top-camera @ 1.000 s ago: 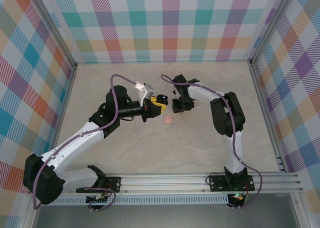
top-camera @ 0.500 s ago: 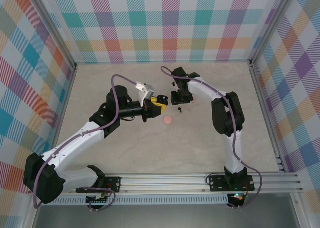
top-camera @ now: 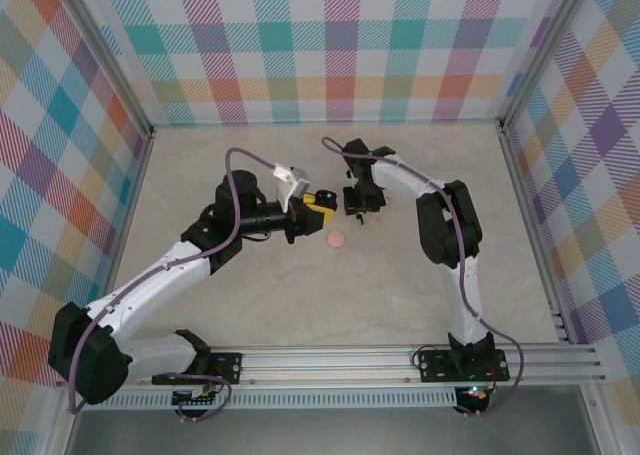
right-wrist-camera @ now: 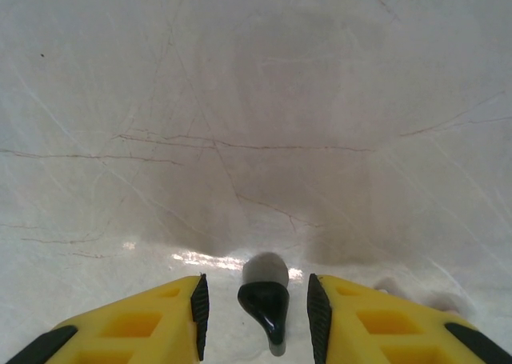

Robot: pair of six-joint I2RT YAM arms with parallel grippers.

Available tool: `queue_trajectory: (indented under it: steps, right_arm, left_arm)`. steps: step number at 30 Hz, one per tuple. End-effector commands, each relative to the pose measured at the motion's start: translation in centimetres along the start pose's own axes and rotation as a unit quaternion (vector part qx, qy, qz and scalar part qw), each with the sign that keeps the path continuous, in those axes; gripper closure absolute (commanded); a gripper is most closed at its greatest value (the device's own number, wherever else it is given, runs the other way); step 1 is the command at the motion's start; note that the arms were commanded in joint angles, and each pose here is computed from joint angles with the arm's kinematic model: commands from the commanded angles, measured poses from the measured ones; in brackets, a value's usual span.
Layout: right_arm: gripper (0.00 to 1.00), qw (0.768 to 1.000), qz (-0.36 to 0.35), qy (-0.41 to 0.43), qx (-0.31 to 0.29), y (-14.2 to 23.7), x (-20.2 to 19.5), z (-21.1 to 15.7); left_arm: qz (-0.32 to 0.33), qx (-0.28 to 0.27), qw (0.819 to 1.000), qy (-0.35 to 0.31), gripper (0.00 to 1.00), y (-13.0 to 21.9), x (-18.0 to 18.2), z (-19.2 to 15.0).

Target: Insert wireless bluetooth earbuds into charging case

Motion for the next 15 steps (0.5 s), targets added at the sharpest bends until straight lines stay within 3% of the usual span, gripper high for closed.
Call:
queue_trajectory:
  steps: [1, 15]
  right_arm:
    - [0.59, 1.0, 0.0, -0.006, 0.012, -0.11, 0.34, -0.03]
    - [0.6, 0.999, -0.01, -0.002, 0.034, -0.7, 0.22, -0.96]
  left_arm:
    - [-0.008, -0.015, 1.0, -0.013, 0.95, -0.03, -0.44, 1.19]
    - [-0.008, -0.015, 1.0, -0.011, 0.95, -0.14, -0.39, 1.19]
Point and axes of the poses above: each hand's point on the last joint's axis, 136 mm out from that joint toward the fingers, its own y axis back along the fingers, its own x axis along the line the jaws close on, z = x × y, the point moved 4 cm from there along y, back along the fingers, and after that the axes turned 2 degrees about y, right-handed, at the moved point
